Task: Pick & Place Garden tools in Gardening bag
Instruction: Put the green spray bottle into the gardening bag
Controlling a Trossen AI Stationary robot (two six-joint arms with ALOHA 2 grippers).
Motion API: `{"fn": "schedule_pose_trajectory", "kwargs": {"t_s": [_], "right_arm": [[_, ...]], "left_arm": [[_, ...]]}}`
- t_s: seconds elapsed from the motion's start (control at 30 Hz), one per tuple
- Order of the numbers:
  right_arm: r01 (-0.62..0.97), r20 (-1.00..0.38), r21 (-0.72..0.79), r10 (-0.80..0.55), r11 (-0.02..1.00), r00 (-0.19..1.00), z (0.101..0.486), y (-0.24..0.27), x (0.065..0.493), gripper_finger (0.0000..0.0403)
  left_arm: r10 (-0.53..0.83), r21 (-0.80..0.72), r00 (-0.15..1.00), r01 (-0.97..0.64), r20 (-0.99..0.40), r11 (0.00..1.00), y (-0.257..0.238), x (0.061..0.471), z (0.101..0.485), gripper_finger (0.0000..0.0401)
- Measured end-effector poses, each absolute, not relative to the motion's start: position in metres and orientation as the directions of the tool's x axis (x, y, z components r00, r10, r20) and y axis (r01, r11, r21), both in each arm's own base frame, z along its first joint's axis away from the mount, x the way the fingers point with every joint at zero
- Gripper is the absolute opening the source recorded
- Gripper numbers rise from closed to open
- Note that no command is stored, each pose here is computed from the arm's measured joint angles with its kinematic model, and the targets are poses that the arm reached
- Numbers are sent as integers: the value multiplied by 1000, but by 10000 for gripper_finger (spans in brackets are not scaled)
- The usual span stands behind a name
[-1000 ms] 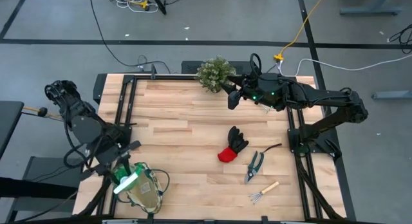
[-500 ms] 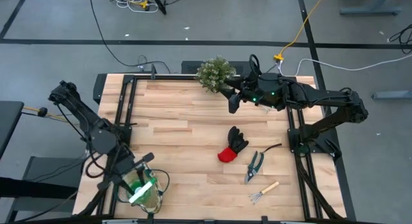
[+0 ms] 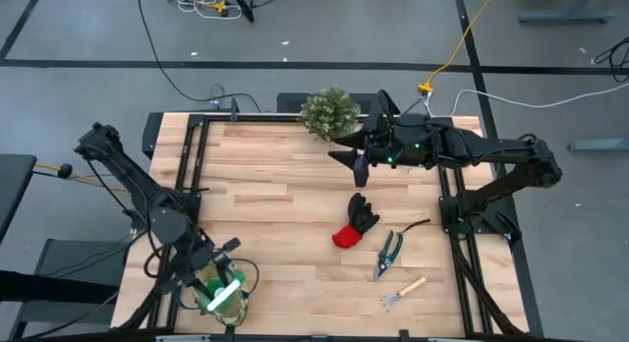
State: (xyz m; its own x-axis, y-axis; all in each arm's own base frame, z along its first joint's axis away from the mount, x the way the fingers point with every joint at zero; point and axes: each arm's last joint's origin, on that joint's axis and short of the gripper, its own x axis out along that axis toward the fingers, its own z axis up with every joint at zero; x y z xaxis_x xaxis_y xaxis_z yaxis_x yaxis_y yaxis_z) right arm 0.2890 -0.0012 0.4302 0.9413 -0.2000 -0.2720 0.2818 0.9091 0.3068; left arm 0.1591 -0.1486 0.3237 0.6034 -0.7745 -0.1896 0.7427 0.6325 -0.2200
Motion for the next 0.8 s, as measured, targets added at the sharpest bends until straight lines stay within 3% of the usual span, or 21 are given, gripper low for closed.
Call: {"fn": "schedule_pose_trajectory", "kwargs": {"t_s": [0.27,0.47,0.67,0.8], "right_arm": [[276,-275,303,-193,912,942,430,1,289,217],[277,-275,302,-195,912,941,430,1,289,217],[278,-275,302,-196,912,941,430,0,289,217],[290,-274,298,-209,909,939,430,0,289,217]], "left_arm": [[-799,-260,560,756,-219,601,-149,158,288,149],[-844,-253,524,807,-110,534,-149,155,269,148],[-868,-268,471,825,-157,497,-148,151,250,151],[-866,-200,466,845,-178,496,-146,150,240,152]]}}
